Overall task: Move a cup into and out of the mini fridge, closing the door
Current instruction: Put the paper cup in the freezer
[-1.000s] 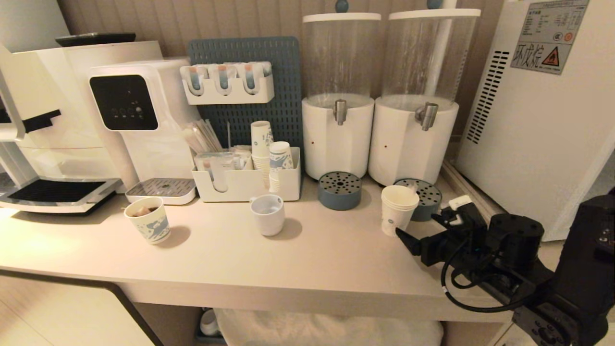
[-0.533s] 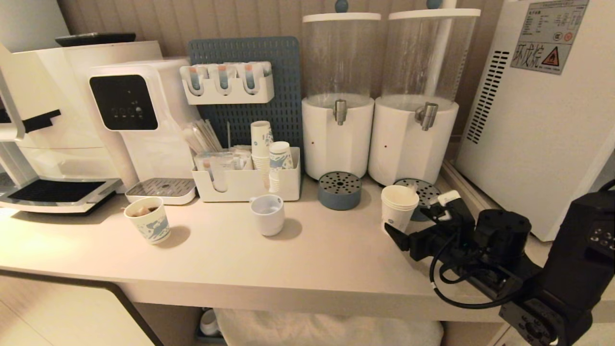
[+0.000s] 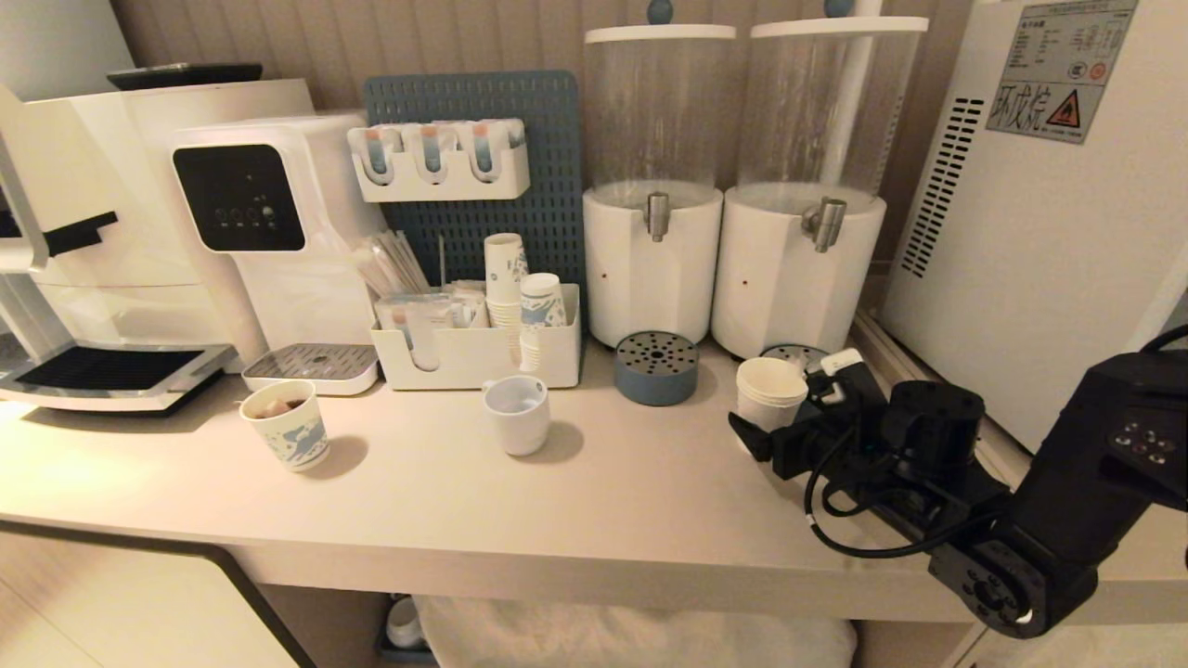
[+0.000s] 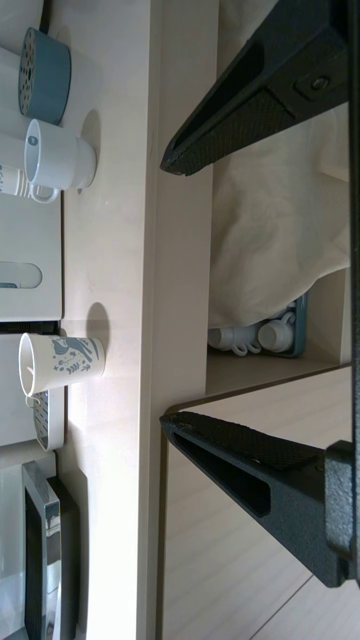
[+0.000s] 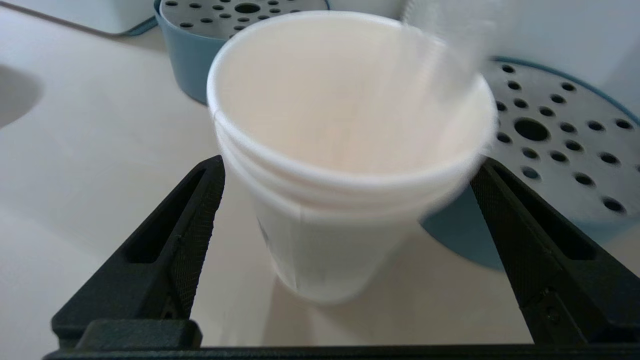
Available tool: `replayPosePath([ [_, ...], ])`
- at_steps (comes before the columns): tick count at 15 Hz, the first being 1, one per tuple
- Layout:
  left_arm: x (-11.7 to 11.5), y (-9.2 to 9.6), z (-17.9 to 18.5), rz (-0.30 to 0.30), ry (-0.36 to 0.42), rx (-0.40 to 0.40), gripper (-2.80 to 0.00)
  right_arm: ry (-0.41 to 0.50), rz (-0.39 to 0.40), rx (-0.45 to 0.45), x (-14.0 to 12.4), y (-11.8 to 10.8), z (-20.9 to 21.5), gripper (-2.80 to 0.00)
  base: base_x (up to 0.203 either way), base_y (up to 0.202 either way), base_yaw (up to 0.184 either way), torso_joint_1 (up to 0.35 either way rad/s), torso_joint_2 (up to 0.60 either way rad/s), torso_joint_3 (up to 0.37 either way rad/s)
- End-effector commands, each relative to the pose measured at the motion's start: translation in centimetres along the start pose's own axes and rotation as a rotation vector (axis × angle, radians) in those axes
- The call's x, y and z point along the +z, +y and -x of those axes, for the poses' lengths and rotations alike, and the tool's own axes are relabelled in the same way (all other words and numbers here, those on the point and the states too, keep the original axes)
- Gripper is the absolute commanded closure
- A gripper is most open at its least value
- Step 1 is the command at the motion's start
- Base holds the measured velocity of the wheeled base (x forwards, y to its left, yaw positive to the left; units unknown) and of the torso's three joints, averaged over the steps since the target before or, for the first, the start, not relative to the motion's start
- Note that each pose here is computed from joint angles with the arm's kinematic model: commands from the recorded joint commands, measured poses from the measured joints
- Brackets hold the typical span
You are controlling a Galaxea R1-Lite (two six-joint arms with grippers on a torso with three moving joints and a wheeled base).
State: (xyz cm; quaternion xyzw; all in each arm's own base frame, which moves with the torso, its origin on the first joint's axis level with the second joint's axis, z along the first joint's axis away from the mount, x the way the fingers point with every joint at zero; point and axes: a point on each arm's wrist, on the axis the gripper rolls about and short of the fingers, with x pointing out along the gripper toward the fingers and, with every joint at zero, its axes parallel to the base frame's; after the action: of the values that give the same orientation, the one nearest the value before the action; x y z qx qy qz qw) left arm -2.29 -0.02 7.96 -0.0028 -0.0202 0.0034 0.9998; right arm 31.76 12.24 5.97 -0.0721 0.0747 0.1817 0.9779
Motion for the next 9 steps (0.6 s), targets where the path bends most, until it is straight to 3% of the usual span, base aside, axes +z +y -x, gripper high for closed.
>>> replayPosePath([
  [1,-0.5,0.0,-0.13,0.002,0.019,0.002,-2.8,-0.006,0.001,0.001,-0.02,0.05,-0.64,-2.8,0.0,0.0,0.0,0.0,0.0,0.0],
  [7,-0.49,0.0,-0.13,0.003,0.017,0.001,-2.8,0.003,0.001,0.002,-0.4,0.1,-1.42,-2.8,0.0,0.0,0.0,0.0,0.0,0.0],
  [8,-0.49,0.01,-0.13,0.003,0.017,0.002,-2.8,0.005,0.003,0.002,-0.48,0.11,-1.52,0.0,0.0,0.0,0.0,0.0,0.0,0.0],
  [9,-0.51,0.0,-0.12,0.003,0.018,0.001,-2.8,0.005,0.002,0.001,-0.48,0.09,-1.52,0.0,0.0,0.0,0.0,0.0,0.0,0.0],
])
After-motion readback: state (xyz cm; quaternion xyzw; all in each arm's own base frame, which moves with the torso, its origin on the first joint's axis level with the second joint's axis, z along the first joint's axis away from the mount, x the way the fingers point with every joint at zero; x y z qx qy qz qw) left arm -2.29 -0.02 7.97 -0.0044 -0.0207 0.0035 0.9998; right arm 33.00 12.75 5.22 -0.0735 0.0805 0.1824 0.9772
